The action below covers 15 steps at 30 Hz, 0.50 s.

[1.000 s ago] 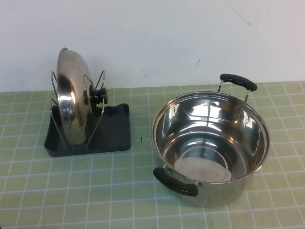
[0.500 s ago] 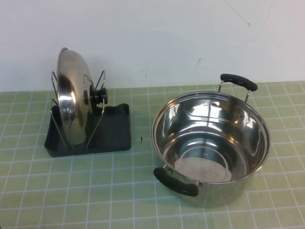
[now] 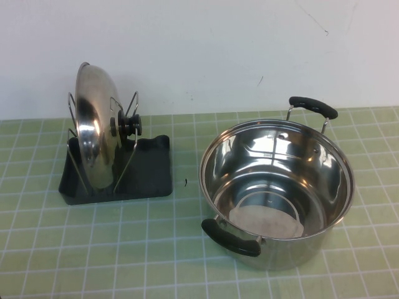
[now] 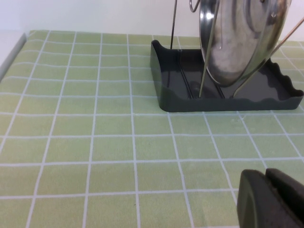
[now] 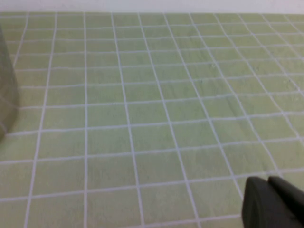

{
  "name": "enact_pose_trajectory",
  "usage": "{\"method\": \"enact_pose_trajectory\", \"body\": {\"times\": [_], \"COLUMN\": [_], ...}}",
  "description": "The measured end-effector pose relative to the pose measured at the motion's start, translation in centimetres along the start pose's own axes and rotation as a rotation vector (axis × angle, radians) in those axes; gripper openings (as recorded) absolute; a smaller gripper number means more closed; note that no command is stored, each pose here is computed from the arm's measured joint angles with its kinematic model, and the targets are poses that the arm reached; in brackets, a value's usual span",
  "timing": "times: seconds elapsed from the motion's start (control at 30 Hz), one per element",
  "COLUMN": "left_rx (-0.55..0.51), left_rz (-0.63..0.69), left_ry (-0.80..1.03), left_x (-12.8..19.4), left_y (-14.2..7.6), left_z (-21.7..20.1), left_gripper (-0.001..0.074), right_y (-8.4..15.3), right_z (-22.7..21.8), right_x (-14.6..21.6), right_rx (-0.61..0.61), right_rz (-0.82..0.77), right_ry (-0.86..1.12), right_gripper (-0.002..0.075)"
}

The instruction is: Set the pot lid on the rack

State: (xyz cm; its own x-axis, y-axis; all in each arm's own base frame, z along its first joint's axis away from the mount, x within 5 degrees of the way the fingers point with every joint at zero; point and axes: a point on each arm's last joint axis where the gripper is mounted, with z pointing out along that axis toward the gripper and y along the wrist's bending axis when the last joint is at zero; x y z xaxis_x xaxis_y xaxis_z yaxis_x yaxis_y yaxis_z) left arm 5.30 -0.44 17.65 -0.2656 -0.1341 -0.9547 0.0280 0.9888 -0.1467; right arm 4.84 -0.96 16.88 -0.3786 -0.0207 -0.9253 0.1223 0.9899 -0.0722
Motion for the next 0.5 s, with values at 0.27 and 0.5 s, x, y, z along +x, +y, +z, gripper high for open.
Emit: {"method": "enact_pose_trajectory", "body": {"times": [0.27,0.5], "left_rx": [0.0,0.0], "left_rz": [0.0,0.0], "left_ry": [0.0,0.0], "left_x": [0.0,0.0], "left_y": [0.0,0.0], "left_z": [0.0,0.0], "left_gripper": [-0.0002,-0.0002], "right_y": [0.27,0.29], "right_z": [0.11,0.11], "right_x": [-0.11,-0.13], "right_rx": [-0.024,-0.028], "right_rz": [-0.165,-0.085], "right_ry": [-0.038,-0.039], "right_gripper": [-0.0001,-0.0001]}}
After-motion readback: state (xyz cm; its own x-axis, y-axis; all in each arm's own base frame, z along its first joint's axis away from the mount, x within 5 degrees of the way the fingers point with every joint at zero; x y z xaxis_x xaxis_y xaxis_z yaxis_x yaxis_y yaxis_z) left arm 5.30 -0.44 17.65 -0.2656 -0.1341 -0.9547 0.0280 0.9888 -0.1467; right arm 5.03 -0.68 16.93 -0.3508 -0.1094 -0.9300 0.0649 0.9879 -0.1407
